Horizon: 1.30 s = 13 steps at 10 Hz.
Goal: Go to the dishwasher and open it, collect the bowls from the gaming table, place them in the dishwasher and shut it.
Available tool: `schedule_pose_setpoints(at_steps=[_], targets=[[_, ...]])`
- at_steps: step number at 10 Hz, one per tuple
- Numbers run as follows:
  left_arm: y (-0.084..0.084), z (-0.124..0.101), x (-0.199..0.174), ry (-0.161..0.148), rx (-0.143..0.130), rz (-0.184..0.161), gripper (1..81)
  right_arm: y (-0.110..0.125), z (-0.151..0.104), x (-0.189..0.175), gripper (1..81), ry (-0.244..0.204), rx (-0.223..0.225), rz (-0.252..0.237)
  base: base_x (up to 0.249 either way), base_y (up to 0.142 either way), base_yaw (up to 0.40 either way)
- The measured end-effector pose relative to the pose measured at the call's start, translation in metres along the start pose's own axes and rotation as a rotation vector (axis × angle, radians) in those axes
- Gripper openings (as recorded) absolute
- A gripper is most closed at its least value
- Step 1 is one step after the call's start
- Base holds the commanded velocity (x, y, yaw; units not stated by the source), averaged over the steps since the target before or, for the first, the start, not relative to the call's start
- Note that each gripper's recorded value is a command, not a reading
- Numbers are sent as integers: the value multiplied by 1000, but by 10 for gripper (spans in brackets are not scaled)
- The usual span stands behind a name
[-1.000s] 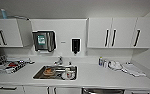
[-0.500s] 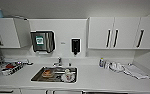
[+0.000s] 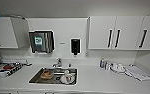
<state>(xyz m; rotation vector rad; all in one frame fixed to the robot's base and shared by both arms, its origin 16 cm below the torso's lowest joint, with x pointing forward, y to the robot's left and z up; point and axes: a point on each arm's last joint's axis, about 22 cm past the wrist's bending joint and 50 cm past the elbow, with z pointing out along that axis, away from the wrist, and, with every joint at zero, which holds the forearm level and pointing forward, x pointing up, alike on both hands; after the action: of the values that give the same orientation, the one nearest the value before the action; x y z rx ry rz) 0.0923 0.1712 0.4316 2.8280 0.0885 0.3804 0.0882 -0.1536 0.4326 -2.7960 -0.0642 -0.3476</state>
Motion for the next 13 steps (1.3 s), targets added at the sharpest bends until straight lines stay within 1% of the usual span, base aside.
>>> schedule_pose_setpoints(at_steps=[3, 5, 7, 8, 9, 10, 11, 12, 13], targets=[[0, -1, -8, -8, 1, -2, 811, 2, -2, -13, 811, -17, -3, 4, 0, 0, 0], [0, -1, -8, -8, 0, -1, 811, 7, -3, -12, 811, -13, -4, 5, 0, 0, 0], [-10, -3, -6, -4, 6, 0, 811, 3, -6, -12, 811, -12, 28, 9, 0, 0, 0], [-16, -5, -6, -1, 8, 1, 811, -1, -8, -11, 811, -11, 55, 11, 0, 0, 0], [-18, -6, -5, 3, 2, 2, 811, -6, -11, -11, 811, -11, 84, 15, 0, 0, 0], [-15, -7, -6, 4, -15, 3, 811, -7, -17, -9, 811, -8, 113, 19, 0, 0, 0], [-9, -7, -4, 7, -39, 3, 811, -4, -23, -6, 811, -3, 132, 25, 0, 0, 0], [-3, -7, 2, 15, -65, 3, 811, -1, -28, -1, 811, 2, 146, 28, 0, 0, 0], [-4, -8, 10, 29, -82, 4, 811, 1, -33, 6, 811, 9, 164, 33, 0, 0, 0]])
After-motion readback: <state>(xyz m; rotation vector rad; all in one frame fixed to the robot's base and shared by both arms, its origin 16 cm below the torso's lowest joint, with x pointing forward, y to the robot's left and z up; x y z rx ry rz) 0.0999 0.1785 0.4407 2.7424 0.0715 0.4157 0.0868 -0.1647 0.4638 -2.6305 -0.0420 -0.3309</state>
